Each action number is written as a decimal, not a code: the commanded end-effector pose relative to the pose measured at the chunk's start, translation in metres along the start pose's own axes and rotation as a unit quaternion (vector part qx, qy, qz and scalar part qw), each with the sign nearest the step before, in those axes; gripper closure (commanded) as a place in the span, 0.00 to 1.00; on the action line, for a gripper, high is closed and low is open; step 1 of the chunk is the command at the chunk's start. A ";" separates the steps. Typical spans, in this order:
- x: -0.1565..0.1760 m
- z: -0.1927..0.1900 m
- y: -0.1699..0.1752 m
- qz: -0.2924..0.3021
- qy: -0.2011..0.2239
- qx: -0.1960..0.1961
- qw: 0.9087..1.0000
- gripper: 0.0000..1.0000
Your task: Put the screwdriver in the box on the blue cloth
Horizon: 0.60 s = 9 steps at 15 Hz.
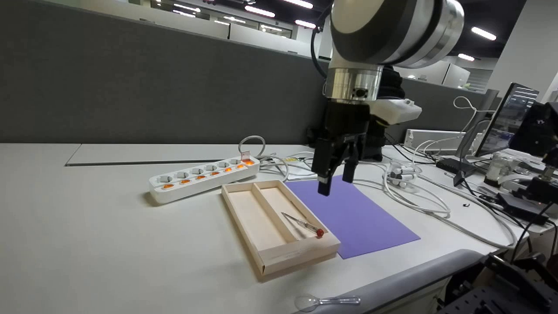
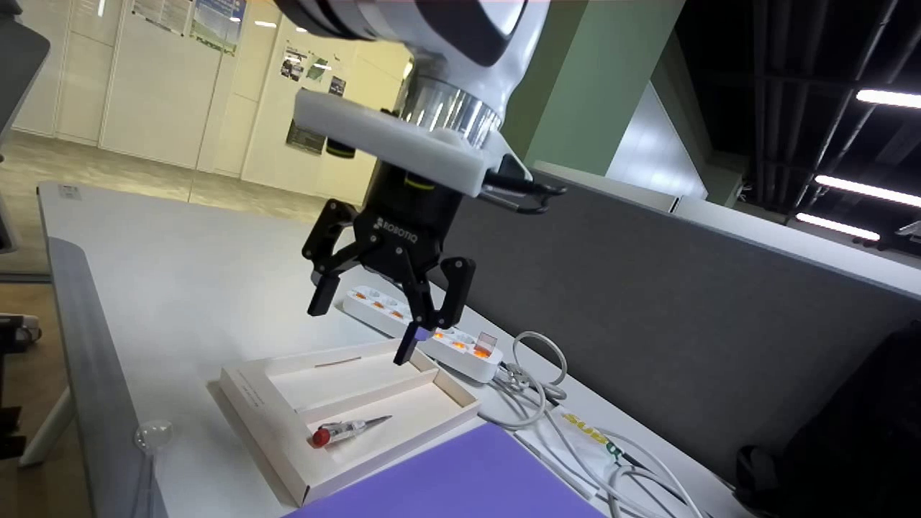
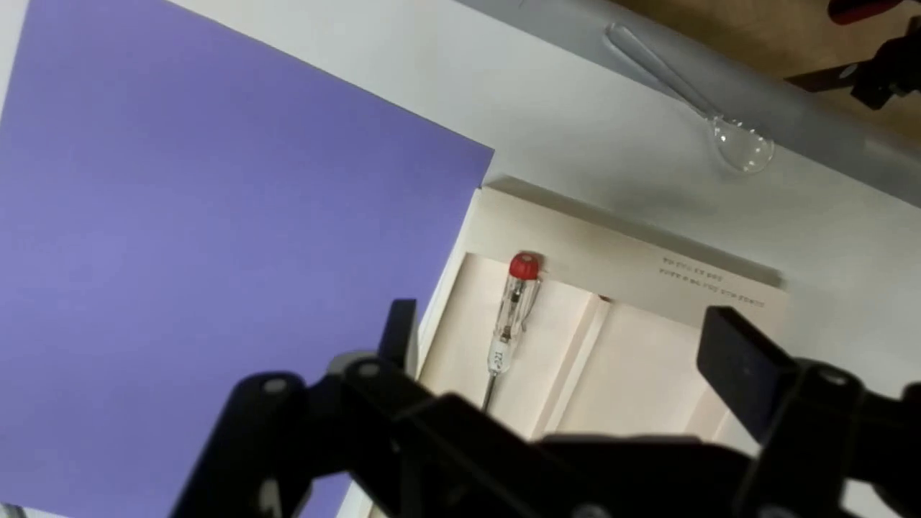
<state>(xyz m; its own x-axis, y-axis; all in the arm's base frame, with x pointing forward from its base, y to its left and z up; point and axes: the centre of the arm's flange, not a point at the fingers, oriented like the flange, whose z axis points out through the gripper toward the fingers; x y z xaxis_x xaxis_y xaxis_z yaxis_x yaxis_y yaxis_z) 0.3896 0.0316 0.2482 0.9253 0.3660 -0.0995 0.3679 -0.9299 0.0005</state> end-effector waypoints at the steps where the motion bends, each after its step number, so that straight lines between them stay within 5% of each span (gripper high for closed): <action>1: 0.019 0.033 -0.007 -0.012 0.017 0.004 1.000 0.00; 9: 0.028 0.080 -0.010 -0.016 0.019 0.024 0.999 0.00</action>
<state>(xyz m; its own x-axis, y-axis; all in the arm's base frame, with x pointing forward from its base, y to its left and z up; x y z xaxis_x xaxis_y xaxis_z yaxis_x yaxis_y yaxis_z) 0.3941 0.0505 0.1778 0.9149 0.3984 -0.0656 0.3967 -0.9172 -0.0372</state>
